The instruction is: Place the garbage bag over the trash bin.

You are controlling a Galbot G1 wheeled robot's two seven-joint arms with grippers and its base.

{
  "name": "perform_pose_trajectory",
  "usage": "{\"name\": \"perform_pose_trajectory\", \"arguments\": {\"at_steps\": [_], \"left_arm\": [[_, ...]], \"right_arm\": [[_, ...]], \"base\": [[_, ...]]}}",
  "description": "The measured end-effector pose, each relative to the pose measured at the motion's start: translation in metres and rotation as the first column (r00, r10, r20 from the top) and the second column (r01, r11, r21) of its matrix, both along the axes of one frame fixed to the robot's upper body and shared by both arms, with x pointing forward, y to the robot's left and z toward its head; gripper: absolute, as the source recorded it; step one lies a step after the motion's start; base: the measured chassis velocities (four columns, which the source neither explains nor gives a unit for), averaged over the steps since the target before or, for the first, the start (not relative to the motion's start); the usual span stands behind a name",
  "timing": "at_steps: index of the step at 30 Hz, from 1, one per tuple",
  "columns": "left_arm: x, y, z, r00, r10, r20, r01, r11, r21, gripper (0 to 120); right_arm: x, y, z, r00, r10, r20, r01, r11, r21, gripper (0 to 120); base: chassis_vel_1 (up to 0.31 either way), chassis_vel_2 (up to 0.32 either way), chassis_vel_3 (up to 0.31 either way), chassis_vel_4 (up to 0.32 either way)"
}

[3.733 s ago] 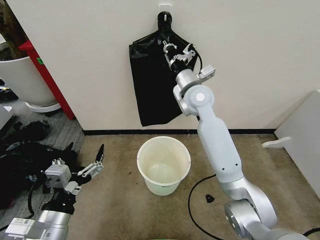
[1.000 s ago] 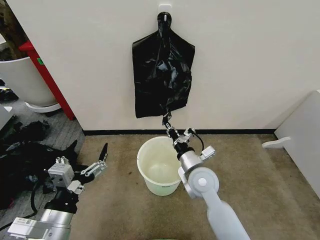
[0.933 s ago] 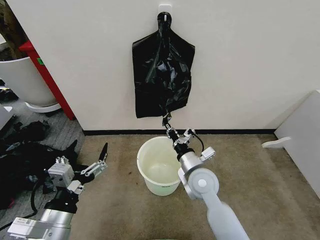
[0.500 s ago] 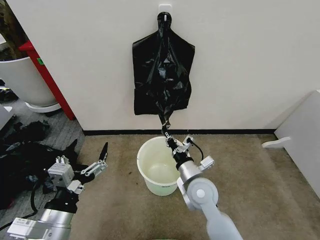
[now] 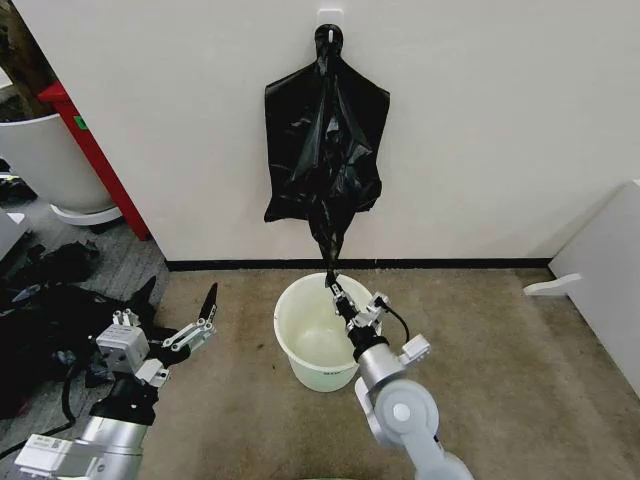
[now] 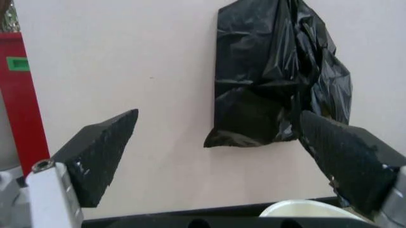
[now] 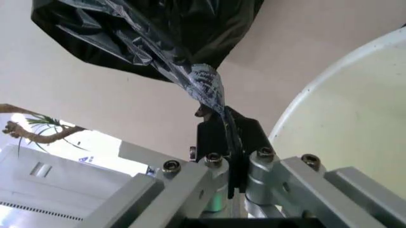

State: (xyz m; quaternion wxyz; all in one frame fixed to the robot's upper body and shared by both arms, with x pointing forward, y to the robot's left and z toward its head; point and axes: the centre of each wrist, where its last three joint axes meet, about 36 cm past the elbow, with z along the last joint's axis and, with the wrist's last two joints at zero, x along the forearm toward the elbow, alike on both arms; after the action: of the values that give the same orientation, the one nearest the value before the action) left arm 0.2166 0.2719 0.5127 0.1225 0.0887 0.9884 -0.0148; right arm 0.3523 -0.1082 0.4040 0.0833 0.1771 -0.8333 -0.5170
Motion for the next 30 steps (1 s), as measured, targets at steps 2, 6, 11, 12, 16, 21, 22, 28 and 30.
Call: {"name": "perform_pose_trajectory", "arguments": {"at_steps": [2,6,11,12,16,21,22,28,30], "left_arm": [[0.000,0.000,0.000,1.000,-0.003,0.001,0.003,1.000,0.000,100],[0.000,0.000,0.000,1.000,-0.008,0.004,0.008,1.000,0.000,100],[0.001,-0.001,0.000,1.000,-0.013,0.007,0.013,1.000,0.000,100],[0.001,-0.001,0.000,1.000,-0.015,0.008,0.015,1.000,0.000,100],[0.003,-0.001,0.001,1.000,-0.026,0.014,0.026,1.000,0.004,100],[0.010,0.000,0.006,0.998,-0.052,0.022,0.051,0.998,0.025,100],[0.011,0.000,0.005,0.998,-0.054,0.021,0.054,0.998,0.027,100],[0.016,0.001,0.005,0.998,-0.067,0.008,0.067,0.997,0.036,100],[0.018,0.001,0.005,0.998,-0.070,0.007,0.070,0.997,0.039,100]], "right_arm": [[-0.002,0.001,-0.001,1.000,-0.002,-0.001,0.002,1.000,-0.003,0],[-0.005,0.001,-0.004,1.000,-0.006,-0.002,0.006,1.000,-0.008,0],[-0.008,0.002,-0.006,1.000,-0.012,-0.006,0.012,1.000,-0.009,0],[-0.008,0.002,-0.006,1.000,-0.014,-0.004,0.014,1.000,-0.010,0],[-0.007,0.001,-0.003,1.000,-0.020,0.011,0.021,1.000,-0.020,0],[0.001,-0.004,0.009,0.996,-0.024,0.085,0.030,0.997,-0.068,0],[0.003,-0.004,0.012,0.995,-0.024,0.098,0.031,0.997,-0.075,0],[0.013,-0.006,0.034,0.985,-0.017,0.174,0.032,0.996,-0.084,0],[0.015,-0.007,0.036,0.983,-0.014,0.182,0.031,0.996,-0.088,0]], "base": [[0.000,0.000,0.000,0.000],[0.000,0.000,0.000,0.000],[0.000,0.000,0.000,0.000],[0.000,0.000,0.000,0.000],[0.000,0.000,0.000,0.000],[0.000,0.000,0.000,0.000],[0.000,0.000,0.000,0.000],[0.000,0.000,0.000,0.000],[0.000,0.000,0.000,0.000]]}}
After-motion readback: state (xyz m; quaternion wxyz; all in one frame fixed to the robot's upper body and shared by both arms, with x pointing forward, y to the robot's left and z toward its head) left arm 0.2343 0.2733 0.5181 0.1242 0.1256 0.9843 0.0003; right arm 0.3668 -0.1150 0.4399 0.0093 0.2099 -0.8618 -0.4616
